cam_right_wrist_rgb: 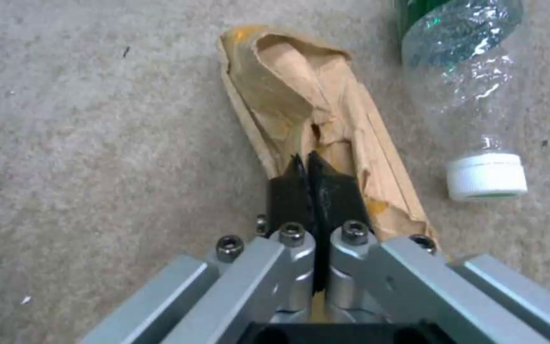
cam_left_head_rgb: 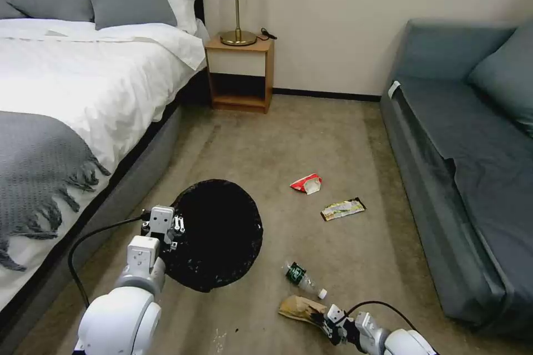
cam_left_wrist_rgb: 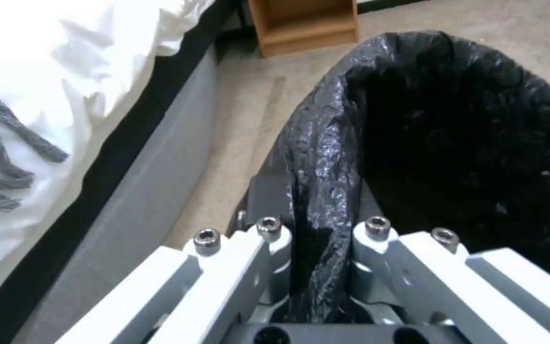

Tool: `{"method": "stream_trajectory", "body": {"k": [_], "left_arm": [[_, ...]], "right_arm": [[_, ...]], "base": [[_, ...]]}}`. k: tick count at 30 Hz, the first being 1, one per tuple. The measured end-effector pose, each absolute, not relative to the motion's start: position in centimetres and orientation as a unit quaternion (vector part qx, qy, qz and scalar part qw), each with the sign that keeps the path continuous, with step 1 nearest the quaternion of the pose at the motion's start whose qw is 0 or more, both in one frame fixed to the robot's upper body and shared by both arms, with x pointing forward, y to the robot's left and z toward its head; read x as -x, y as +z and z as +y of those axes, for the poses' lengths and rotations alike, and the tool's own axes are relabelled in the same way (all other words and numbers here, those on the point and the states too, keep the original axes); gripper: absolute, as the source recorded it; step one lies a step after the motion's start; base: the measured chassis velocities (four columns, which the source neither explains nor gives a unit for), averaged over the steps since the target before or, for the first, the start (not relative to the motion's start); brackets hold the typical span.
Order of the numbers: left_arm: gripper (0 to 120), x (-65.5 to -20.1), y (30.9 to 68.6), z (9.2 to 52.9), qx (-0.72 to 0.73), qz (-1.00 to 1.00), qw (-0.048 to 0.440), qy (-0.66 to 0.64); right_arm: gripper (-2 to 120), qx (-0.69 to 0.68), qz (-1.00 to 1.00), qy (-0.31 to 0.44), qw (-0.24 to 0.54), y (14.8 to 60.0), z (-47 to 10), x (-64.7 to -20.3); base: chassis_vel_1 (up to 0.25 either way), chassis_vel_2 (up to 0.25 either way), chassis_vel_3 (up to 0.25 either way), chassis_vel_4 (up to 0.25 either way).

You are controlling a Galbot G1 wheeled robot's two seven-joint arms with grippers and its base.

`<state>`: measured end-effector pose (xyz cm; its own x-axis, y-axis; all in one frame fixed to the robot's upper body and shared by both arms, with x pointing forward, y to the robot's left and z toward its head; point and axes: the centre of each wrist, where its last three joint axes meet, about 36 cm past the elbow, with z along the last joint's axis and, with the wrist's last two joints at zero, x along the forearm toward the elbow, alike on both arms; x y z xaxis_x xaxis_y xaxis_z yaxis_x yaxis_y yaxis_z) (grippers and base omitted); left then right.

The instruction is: Pick up the trash bin, then pick up the garbage on the floor and place it into the trash bin.

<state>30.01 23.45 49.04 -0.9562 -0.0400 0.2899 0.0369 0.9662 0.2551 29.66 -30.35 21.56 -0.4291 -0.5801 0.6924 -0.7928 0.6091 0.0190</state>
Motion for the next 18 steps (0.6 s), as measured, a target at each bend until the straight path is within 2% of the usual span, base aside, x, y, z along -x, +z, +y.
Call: {"method": "stream_trajectory", "body": {"k": [18], "left_arm": [[7, -30.6, 48.0, 24.2, 0.002, -0.978, 0.156, -0.137]], "right_arm": [[0, -0.424, -0.841, 0.151, 0.3, 24.1, -30.1, -28.5]], "base": [[0.0, 0.0, 0.0, 0.0]]}}
